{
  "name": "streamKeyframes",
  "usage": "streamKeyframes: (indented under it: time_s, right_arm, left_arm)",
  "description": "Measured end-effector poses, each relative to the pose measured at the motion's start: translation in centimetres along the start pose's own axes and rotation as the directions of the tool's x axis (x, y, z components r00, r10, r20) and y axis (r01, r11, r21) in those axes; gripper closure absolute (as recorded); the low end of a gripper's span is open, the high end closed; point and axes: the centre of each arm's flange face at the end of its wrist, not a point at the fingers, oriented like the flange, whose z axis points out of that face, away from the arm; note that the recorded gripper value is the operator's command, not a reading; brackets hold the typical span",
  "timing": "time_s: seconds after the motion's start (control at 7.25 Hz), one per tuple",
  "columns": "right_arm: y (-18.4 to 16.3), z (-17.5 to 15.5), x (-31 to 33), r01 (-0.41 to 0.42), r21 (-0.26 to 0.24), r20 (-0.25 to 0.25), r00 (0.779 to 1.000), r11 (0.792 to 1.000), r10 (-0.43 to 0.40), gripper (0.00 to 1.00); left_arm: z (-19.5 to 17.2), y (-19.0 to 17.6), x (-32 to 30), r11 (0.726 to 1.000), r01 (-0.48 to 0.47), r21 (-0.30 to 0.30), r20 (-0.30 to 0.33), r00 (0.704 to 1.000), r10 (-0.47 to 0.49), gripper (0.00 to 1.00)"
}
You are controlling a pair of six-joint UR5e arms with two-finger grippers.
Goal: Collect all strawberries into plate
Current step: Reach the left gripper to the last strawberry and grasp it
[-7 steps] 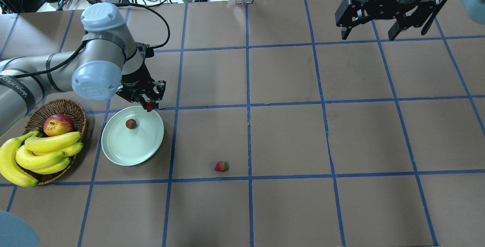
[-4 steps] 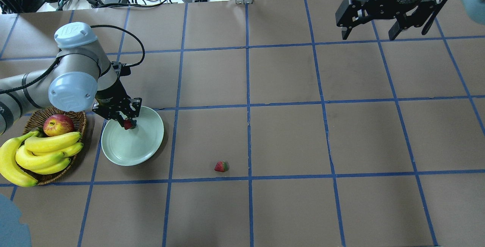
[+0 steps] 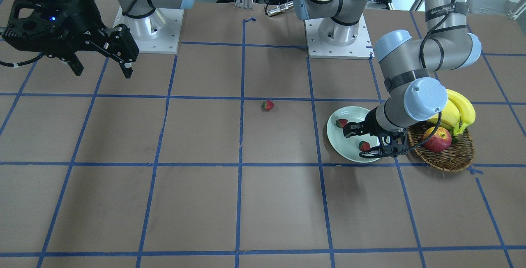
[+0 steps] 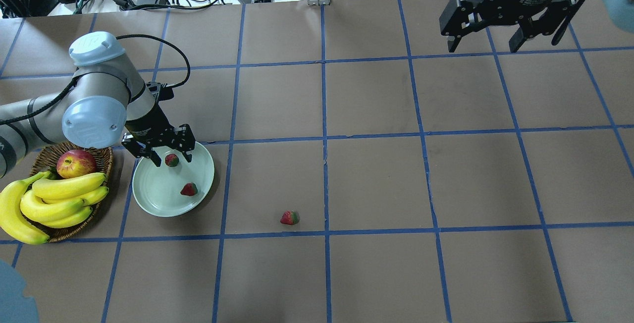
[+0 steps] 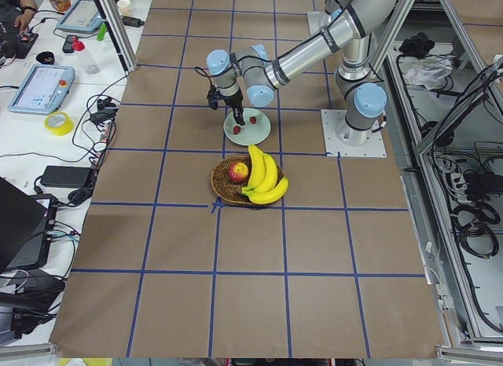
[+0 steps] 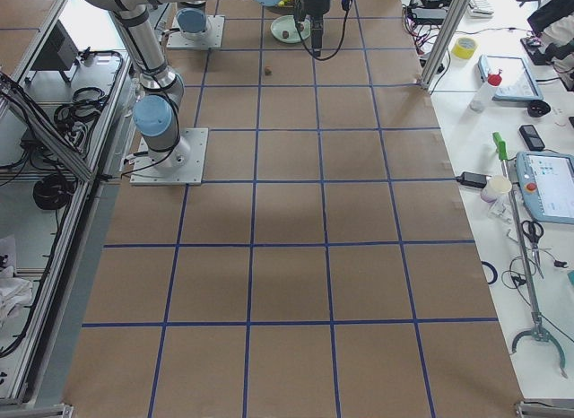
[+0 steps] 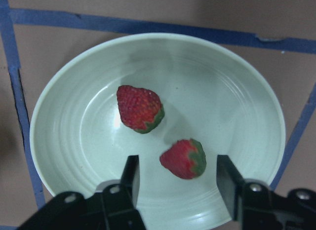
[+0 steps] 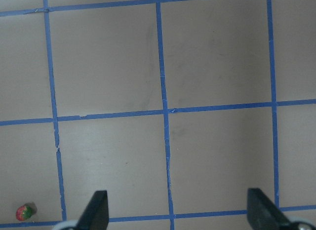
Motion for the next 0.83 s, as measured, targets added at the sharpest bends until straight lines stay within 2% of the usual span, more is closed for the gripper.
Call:
streamKeyframes:
  time_s: [0.28, 0.41, 0.69, 0.83]
  right_arm:
    - [0.0, 0.0, 0.0, 0.001, 0.001, -0.005, 1.000, 1.000, -0.001, 0.00]
    - [0.0, 0.0, 0.1, 0.001, 0.002, -0.005, 1.000, 1.000, -0.001, 0.00]
    - [0.0, 0.0, 0.1, 0.001, 0.002, -0.006, 1.000, 1.000, -0.001, 0.00]
    - [0.0, 0.0, 0.1, 0.001, 0.002, -0.006, 1.000, 1.000, -0.001, 0.00]
  left_arm:
    - [-1.2, 1.1, 4.8, 0.999, -0.014, 0.031, -0.031, 0.999, 0.015, 0.00]
    - [-1.3, 2.3, 8.5, 0.999, 0.020, 0.035, -0.047, 0.999, -0.018, 0.00]
    - [-0.3, 4.9, 15.4, 0.996, 0.086, 0.010, -0.086, 0.993, -0.085, 0.00]
    - [0.6, 6.0, 18.1, 0.996, 0.090, -0.005, -0.088, 0.992, -0.090, 0.00]
